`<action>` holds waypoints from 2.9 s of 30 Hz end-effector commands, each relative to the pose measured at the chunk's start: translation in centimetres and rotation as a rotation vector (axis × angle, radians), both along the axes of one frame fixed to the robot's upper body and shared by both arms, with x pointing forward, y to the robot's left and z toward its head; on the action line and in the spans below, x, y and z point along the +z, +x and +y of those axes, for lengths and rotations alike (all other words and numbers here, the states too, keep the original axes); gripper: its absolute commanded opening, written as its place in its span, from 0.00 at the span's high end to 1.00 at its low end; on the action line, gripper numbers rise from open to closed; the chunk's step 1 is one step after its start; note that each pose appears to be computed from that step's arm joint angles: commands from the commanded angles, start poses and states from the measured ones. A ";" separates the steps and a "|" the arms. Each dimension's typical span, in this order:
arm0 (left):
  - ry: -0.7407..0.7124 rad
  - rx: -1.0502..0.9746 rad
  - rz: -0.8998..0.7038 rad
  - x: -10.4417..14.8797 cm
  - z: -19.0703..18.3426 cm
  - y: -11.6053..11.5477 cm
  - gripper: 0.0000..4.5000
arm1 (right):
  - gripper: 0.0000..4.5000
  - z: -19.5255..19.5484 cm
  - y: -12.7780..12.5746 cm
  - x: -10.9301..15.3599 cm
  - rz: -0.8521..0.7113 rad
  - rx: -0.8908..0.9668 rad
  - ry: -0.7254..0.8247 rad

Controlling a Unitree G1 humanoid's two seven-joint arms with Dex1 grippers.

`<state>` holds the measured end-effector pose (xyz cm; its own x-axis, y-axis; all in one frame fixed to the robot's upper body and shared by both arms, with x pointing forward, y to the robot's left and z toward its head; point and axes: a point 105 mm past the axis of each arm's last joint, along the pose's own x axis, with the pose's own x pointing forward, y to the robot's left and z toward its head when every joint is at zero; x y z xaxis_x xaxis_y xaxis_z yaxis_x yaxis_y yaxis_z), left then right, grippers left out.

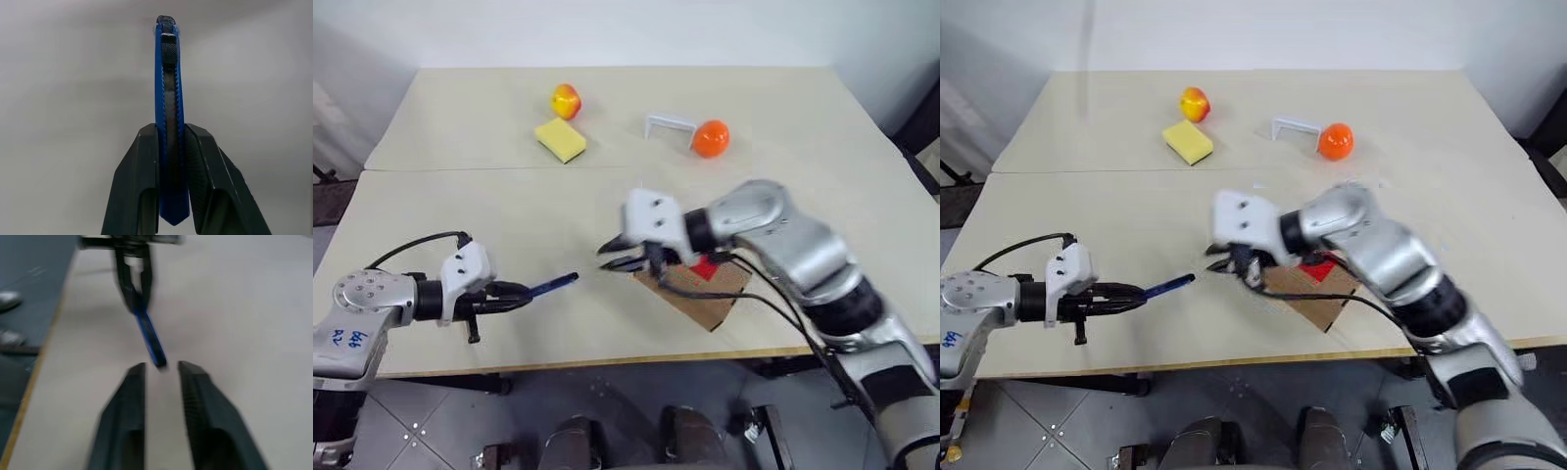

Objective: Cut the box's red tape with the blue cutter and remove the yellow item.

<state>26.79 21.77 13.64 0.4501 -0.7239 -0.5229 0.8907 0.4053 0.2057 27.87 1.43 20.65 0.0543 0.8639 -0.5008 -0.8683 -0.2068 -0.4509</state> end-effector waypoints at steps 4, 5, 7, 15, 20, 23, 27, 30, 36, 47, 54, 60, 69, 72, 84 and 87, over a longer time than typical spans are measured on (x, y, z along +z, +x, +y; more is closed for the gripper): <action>0.022 -0.005 -0.006 0.3 -0.8 -1.4 0.90 | 1.00 2.7 -0.3 -3.4 -0.108 0.140 -0.113; 0.023 -0.008 -0.004 0.2 -0.9 -1.6 0.90 | 1.00 3.0 -0.1 -3.7 -0.112 0.143 -0.114; 0.023 -0.009 0.000 0.1 -1.2 -1.8 0.90 | 1.00 3.4 0.3 -4.1 -0.123 0.141 -0.118; 0.015 -0.016 0.018 0.2 -1.5 -2.3 0.90 | 1.00 3.8 1.8 -6.1 -0.170 0.155 -0.189; 0.018 -0.021 0.043 -0.1 -1.5 -2.7 0.90 | 1.00 3.6 2.2 -6.4 -0.182 0.155 -0.198; 0.038 -0.025 0.060 -0.4 -1.4 -2.7 0.90 | 1.00 3.6 2.3 -5.8 -0.185 0.155 -0.176; 0.050 -0.028 0.068 -0.6 -1.4 -2.6 0.90 | 1.00 3.5 2.2 -5.1 -0.181 0.156 -0.154; 0.060 -0.035 0.078 -0.9 -1.4 -2.6 0.90 | 1.00 3.5 2.4 -5.0 -0.176 0.147 -0.148; 0.066 -0.045 0.078 -1.1 -1.5 -2.5 0.90 | 1.00 3.2 2.5 -6.6 -0.175 0.153 -0.197; 0.085 -0.101 0.053 -1.6 -2.0 -2.4 0.90 | 1.00 3.2 0.8 -5.0 -0.137 0.208 -0.145; 0.096 -0.126 0.051 -1.8 -2.1 -2.4 0.90 | 1.00 2.5 -0.9 -5.1 -0.073 0.242 -0.151; 0.100 -0.133 0.055 -1.9 -2.1 -2.5 0.90 | 1.00 2.4 0.1 -7.0 -0.087 0.196 -0.195; 0.098 -0.139 0.061 -1.9 -2.1 -2.8 0.90 | 1.00 2.2 0.4 -8.3 -0.092 0.207 -0.232; 0.100 -0.138 0.061 -1.9 -2.1 -2.8 0.90 | 1.00 2.8 0.0 -8.8 -0.081 0.227 -0.229; 0.100 -0.146 0.063 -1.9 -2.3 -3.2 0.90 | 1.00 6.1 -1.0 -8.7 -0.067 0.267 -0.170; 0.101 -0.144 0.064 -2.0 -2.3 -3.2 0.90 | 1.00 6.8 -1.3 -8.5 -0.060 0.281 -0.156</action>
<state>23.99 20.13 11.18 0.3282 -0.7053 -0.6283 0.9424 0.2902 0.1665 27.34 7.38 12.47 -0.1138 0.7720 -0.6254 -0.7566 -0.4753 -0.4490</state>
